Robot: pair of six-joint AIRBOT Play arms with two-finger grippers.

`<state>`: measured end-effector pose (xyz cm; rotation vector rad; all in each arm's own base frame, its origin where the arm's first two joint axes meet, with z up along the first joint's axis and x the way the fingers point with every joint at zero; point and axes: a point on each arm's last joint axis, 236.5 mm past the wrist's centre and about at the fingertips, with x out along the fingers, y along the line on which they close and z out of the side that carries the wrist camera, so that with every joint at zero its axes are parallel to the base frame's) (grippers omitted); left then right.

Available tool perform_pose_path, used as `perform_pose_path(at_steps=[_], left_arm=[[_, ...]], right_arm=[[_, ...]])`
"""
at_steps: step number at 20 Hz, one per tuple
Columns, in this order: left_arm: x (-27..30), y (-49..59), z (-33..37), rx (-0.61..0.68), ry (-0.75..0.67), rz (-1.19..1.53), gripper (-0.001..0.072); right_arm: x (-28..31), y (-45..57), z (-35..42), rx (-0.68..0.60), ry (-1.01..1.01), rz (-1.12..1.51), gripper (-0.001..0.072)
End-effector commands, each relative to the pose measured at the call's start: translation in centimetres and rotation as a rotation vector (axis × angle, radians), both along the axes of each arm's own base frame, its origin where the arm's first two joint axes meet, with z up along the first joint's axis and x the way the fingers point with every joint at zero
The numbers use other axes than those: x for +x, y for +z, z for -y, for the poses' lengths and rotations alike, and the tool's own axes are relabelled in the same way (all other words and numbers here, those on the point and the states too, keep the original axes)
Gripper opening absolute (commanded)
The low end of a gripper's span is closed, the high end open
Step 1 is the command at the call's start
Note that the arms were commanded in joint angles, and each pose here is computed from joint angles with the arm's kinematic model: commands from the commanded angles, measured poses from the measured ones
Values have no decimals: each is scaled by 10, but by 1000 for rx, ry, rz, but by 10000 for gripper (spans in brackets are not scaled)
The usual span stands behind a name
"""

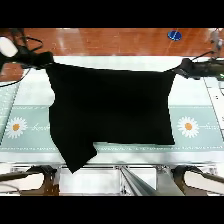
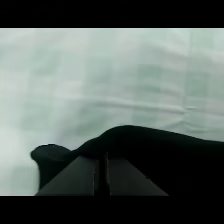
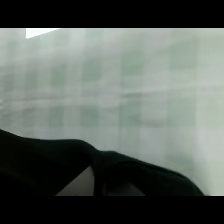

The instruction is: Fold the shirts.

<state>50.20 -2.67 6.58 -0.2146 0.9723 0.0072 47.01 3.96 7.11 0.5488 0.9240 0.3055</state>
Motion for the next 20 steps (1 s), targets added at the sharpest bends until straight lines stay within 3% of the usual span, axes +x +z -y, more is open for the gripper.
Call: perform_pose_path(at_steps=[1,6,8,13,20], left_arm=[[32,-57,27,-142,12,-88,18],[17,-74,24,-157,-4,-179,18],[-2,-73,9,-103,-103,-231,17],[-92,-101,-1,-139,-265,-571,18],[-126,-150,26,-215,-266,-663,17]], right_arm=[[51,-51,0,56,-41,-79,30],[49,-62,2,80,-1,-173,31],[24,-66,16,27,61,-241,31],[-59,-100,48,-88,178,-535,31],[-94,-151,35,-25,154,-647,31]])
